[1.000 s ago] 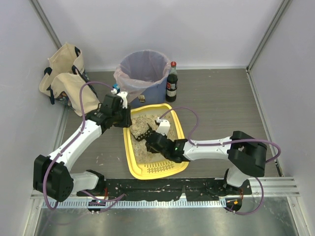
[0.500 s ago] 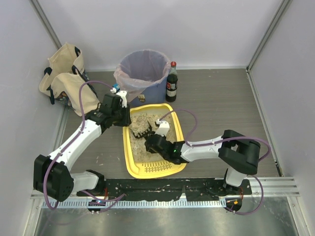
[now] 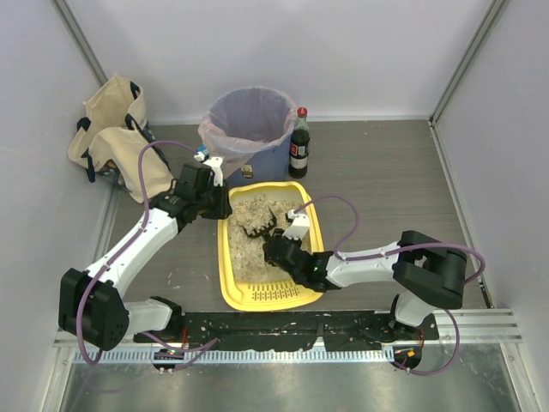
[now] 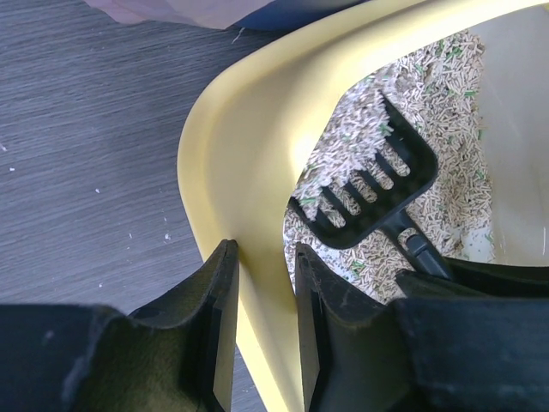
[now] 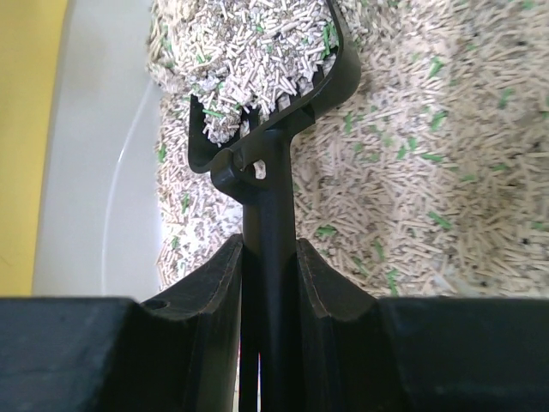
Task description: Clean the litter box
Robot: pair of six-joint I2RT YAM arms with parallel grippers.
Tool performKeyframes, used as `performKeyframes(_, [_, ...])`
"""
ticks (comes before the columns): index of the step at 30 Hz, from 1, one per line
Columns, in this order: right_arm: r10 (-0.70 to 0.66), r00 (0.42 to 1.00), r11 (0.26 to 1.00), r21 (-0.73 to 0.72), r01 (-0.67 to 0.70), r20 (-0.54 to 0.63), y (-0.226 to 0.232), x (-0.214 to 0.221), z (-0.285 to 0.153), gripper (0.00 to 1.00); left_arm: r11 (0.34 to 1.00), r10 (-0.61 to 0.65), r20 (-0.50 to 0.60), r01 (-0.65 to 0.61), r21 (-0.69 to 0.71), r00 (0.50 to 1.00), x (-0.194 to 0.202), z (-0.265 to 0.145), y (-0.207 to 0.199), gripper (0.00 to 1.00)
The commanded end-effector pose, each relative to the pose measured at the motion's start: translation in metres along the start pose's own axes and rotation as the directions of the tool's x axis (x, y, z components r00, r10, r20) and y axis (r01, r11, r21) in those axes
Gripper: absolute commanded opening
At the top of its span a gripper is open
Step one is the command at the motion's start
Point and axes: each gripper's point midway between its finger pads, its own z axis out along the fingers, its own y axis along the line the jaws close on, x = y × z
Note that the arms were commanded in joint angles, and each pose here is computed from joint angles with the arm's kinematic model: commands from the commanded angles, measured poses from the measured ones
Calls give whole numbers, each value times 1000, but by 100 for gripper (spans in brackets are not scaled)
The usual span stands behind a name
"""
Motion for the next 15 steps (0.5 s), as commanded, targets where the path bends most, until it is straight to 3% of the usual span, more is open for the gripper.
performKeyframes(1, [-3,974,977,210,-46,228,-56,-49,-3,1,995,11,-2,-11,99,1000,-4,-10,-22,32])
performKeyframes(7, [18,965,990,129,-53,262,-54,-49,1,1,994,12,-6,-11,108,1000,-3,-9,-24,32])
performKeyframes(12, [-46,966,995,92,23,253,-48,-42,8,1,994,9,-8,-8,111,1000,-2,-9,-24,31])
performKeyframes(15, [-21,954,999,-18,28,298,-36,-44,9,1,994,11,-7,-10,113,1000,-3,-9,-25,31])
